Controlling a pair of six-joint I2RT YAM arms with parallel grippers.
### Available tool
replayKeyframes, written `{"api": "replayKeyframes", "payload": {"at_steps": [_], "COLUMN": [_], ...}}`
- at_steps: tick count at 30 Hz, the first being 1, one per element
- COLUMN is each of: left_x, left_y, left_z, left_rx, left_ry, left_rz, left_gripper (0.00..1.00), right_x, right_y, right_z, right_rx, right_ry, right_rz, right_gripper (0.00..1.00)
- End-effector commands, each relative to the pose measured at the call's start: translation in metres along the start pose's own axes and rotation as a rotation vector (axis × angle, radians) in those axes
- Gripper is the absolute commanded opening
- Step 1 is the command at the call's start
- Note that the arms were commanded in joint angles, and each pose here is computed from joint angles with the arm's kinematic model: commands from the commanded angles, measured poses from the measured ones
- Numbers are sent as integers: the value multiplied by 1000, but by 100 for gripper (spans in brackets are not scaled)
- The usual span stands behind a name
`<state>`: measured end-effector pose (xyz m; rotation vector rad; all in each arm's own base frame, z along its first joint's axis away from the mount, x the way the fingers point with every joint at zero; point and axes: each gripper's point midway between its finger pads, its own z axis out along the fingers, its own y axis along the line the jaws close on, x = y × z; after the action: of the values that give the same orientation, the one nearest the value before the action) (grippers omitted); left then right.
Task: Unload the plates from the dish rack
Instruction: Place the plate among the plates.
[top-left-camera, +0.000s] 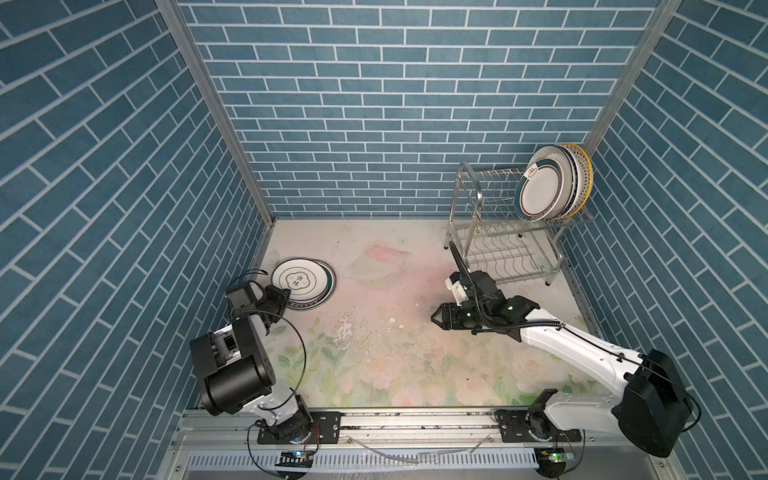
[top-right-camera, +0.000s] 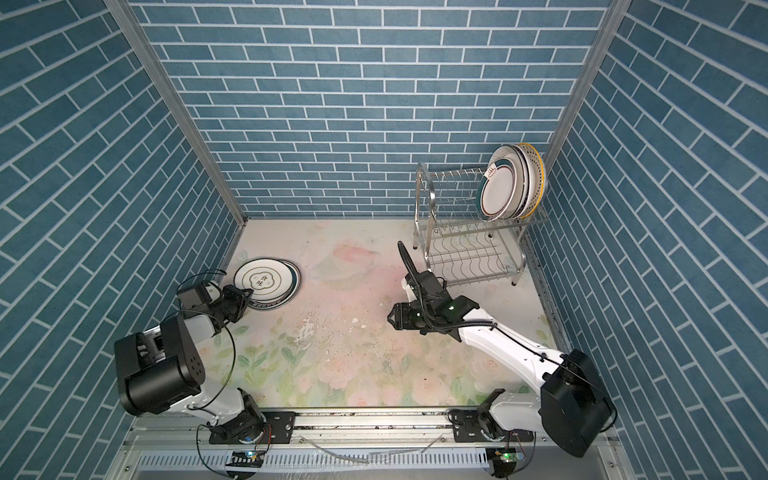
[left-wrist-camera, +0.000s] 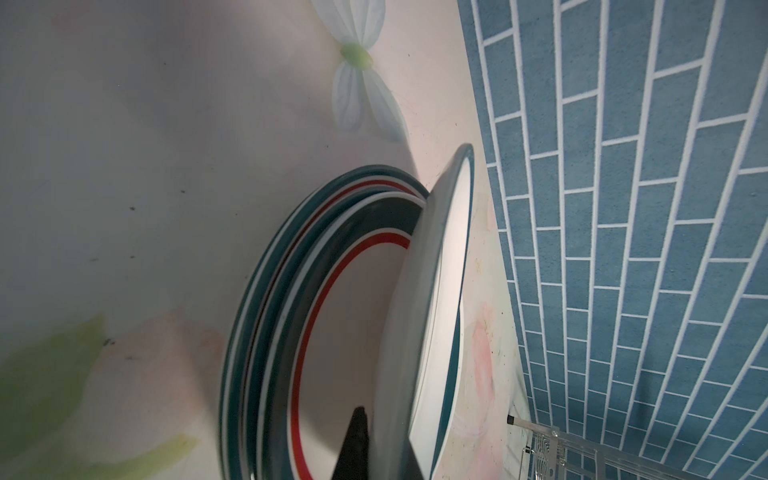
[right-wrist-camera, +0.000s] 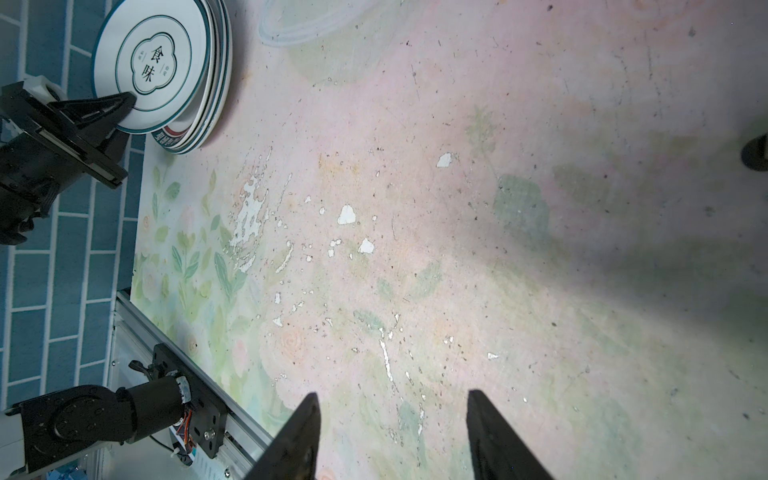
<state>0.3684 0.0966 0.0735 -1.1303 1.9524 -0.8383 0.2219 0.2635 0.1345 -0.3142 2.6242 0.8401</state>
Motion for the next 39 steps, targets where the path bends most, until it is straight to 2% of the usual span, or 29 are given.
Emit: {"api": "replayKeyframes", "payload": {"at_steps": [1, 5, 12, 17, 23, 33, 39], "left_x": [-10, -8, -5, -4, -2, 20, 19], "left_y": [-10, -6, -6, -3, -3, 13, 16], "left_z": [1, -1, -8, -16, -21, 0, -4], "left_rx": [25, -1, -42, -116, -221, -334, -362], "left_ry": [-19, -13, -9, -4, 27, 154, 150], "left_rz": [29, 32, 43, 72, 135, 180, 190], "left_gripper": [11, 18, 46, 56, 59, 64, 65], "right_x": [5, 5, 6, 8, 7, 9, 9], "right_y": [-4, -3, -5, -6, -4, -4, -5], "right_z": [2, 2, 0, -2, -2, -1, -1], "right_rx": [8, 2, 5, 7, -2, -10, -12], "right_ry": [12, 11, -3, -3, -4, -1, -2], "right_rz": [-28, -27, -29, -32, -35, -45, -49], "right_gripper": [57, 57, 56, 57, 57, 57, 57]}}
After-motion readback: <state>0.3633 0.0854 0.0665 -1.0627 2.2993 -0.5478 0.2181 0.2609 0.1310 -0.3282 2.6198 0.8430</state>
